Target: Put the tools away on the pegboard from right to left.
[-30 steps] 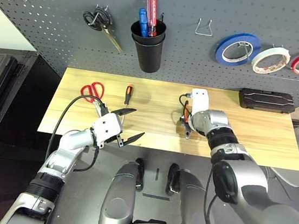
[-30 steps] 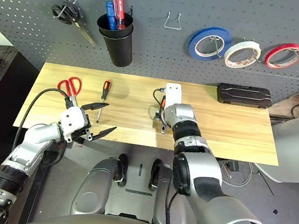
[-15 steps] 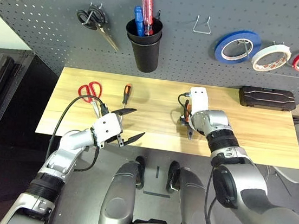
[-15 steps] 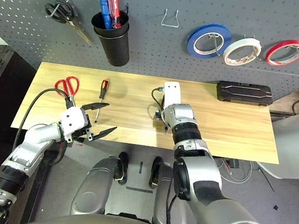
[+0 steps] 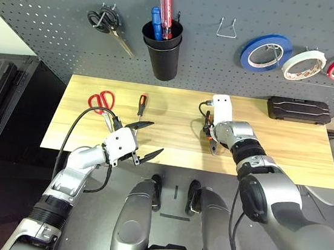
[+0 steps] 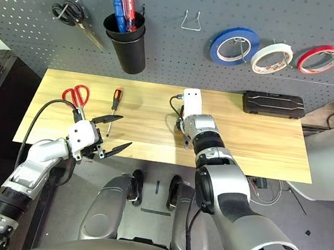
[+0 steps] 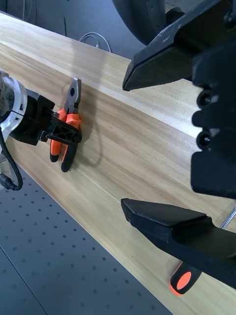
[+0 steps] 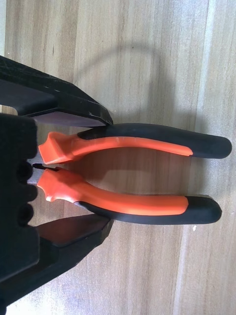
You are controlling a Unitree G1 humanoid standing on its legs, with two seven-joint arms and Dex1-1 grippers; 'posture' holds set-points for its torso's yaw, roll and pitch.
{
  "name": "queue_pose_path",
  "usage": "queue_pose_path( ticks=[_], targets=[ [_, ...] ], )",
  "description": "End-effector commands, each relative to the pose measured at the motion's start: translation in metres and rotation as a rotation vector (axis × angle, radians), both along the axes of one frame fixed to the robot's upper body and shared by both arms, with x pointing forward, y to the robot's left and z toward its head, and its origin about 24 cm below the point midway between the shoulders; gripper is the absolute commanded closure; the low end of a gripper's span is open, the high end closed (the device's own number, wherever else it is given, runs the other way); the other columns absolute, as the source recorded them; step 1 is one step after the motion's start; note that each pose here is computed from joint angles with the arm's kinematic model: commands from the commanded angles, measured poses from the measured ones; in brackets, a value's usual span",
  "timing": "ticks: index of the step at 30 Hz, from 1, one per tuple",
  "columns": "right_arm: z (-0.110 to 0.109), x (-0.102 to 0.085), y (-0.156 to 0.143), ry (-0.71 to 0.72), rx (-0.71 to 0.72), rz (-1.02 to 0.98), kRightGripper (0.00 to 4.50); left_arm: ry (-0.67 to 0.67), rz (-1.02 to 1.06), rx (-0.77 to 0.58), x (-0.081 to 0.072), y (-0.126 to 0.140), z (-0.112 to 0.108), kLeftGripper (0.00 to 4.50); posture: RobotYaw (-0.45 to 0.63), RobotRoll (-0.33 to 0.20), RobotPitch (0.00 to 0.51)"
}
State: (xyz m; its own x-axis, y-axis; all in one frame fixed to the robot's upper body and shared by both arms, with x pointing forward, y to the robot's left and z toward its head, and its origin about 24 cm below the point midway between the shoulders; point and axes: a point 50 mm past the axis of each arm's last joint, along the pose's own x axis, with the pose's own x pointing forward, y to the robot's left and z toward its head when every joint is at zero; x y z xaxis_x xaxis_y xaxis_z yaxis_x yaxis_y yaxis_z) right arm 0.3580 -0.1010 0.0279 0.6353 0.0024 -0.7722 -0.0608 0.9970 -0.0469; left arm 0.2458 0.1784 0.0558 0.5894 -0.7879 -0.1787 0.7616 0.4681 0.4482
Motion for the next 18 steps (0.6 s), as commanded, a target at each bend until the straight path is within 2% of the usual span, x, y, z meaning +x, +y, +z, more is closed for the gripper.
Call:
queue_pose_path(
  ticks=[1, 5, 8, 15, 18],
  targets=[
    [-0.017, -0.011, -0.006, 0.05, -0.049, 0.004, 1.64, 0.026, -0.011, 0.005, -0.003, -0.003, -0.006, 0.0, 0.19, 0.0, 0.302],
    [-0.006, -0.008, -0.009, -0.042, -0.072, 0.056, 1.64, 0.017, -0.003, -0.012, -0.002, -0.004, -0.003, 0.0, 0.19, 0.0, 0.297],
    [0.01, -0.012, -0.015, -0.157, -0.073, 0.129, 1.64, 0.01, 0.003, -0.021, -0.002, -0.003, 0.001, 0.0, 0.19, 0.0, 0.293],
    [0.034, -0.039, -0.045, -0.469, -0.143, 0.341, 1.64, -0.014, 0.03, -0.073, -0.006, 0.0, 0.011, 0.0, 0.16, 0.0, 0.269],
    [0.039, -0.048, -0.057, -0.561, -0.16, 0.41, 1.64, -0.038, 0.03, -0.113, -0.008, -0.003, 0.018, 0.0, 0.16, 0.0, 0.259]
  ],
)
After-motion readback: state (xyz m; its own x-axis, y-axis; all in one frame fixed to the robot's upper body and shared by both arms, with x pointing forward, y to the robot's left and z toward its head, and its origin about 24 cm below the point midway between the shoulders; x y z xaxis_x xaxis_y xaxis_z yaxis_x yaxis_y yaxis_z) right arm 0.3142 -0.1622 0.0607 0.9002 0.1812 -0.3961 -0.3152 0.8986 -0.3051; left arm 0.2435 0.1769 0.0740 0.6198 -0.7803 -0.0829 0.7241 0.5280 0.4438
